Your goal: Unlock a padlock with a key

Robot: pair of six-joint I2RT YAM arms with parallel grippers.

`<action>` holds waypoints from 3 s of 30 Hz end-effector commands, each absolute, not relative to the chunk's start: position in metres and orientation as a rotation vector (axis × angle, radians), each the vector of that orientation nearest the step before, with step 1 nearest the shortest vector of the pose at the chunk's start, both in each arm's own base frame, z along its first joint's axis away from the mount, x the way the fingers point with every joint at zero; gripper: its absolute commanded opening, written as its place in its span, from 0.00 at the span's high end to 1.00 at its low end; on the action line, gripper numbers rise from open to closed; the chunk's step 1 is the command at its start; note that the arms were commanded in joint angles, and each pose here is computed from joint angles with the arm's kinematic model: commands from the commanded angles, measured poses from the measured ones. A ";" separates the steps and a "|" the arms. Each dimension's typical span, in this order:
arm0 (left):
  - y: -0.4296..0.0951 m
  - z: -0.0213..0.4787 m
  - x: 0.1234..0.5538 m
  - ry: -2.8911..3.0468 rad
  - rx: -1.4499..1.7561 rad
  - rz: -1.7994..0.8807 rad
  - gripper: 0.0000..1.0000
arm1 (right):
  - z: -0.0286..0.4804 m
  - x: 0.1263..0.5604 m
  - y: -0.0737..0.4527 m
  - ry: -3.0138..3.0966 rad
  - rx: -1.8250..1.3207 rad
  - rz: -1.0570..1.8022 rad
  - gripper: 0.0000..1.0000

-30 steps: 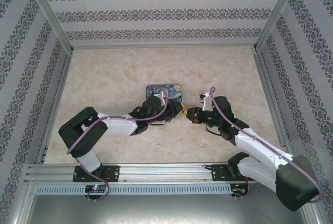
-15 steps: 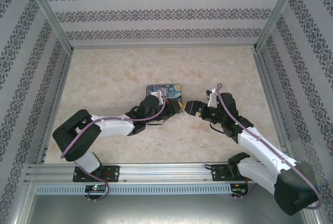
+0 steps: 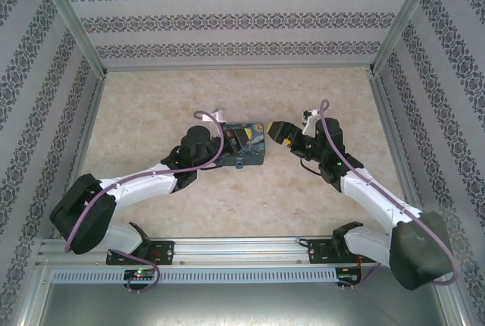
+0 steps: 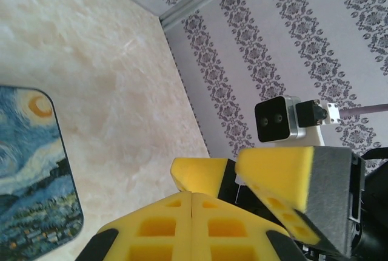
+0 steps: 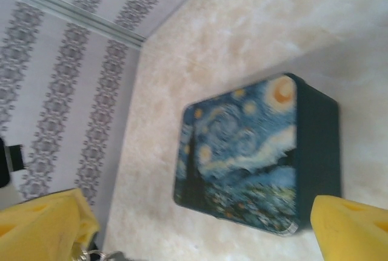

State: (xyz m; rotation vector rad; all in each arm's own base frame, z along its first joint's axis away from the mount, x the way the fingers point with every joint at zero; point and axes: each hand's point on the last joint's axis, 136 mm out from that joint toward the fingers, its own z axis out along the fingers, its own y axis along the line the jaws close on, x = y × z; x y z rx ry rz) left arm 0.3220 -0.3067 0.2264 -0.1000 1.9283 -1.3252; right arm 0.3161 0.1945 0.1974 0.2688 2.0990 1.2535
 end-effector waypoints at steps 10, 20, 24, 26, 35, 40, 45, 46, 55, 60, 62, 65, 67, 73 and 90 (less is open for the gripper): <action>-0.283 0.272 0.336 1.669 -0.091 -1.394 1.00 | 0.257 0.314 0.225 1.774 0.109 1.528 0.41; -0.289 0.273 0.350 1.585 -0.194 -1.533 1.00 | 0.266 0.313 0.250 1.708 0.058 1.604 0.54; -0.289 0.270 0.354 1.574 -0.229 -1.553 1.00 | 0.264 0.316 0.257 1.706 0.059 1.618 0.57; -0.288 0.270 0.355 1.567 -0.248 -1.557 1.00 | 0.261 0.317 0.260 1.707 0.064 1.623 0.57; -0.288 0.267 0.359 1.544 -0.293 -1.586 1.00 | 0.255 0.319 0.272 1.699 0.075 1.658 0.61; -0.288 0.266 0.358 1.548 -0.293 -1.585 1.00 | 0.255 0.320 0.277 1.694 0.077 1.675 0.62; -0.288 0.264 0.357 1.556 -0.294 -1.584 1.00 | 0.255 0.321 0.279 1.684 0.081 1.689 0.63; -0.288 0.263 0.358 1.557 -0.294 -1.583 1.00 | 0.256 0.321 0.279 1.682 0.082 1.693 0.63; -0.291 0.258 0.357 1.570 -0.296 -1.585 1.00 | 0.257 0.323 0.280 1.678 0.087 1.705 0.68; -0.291 0.258 0.358 1.569 -0.300 -1.582 1.00 | 0.253 0.324 0.281 1.686 0.095 1.713 0.76; -0.291 0.258 0.357 1.568 -0.300 -1.583 1.00 | 0.251 0.323 0.282 1.691 0.095 1.715 0.76; -0.291 0.259 0.358 1.567 -0.299 -1.581 1.00 | 0.247 0.323 0.281 1.700 0.101 1.714 0.79; -0.291 0.259 0.358 1.566 -0.298 -1.581 1.00 | 0.246 0.323 0.281 1.701 0.103 1.714 0.84; -0.291 0.261 0.357 1.561 -0.301 -1.584 1.00 | 0.242 0.324 0.280 1.710 0.117 1.708 0.99; -0.277 0.267 0.355 1.592 -0.341 -1.488 0.23 | 0.232 0.321 0.265 1.733 0.150 1.696 1.00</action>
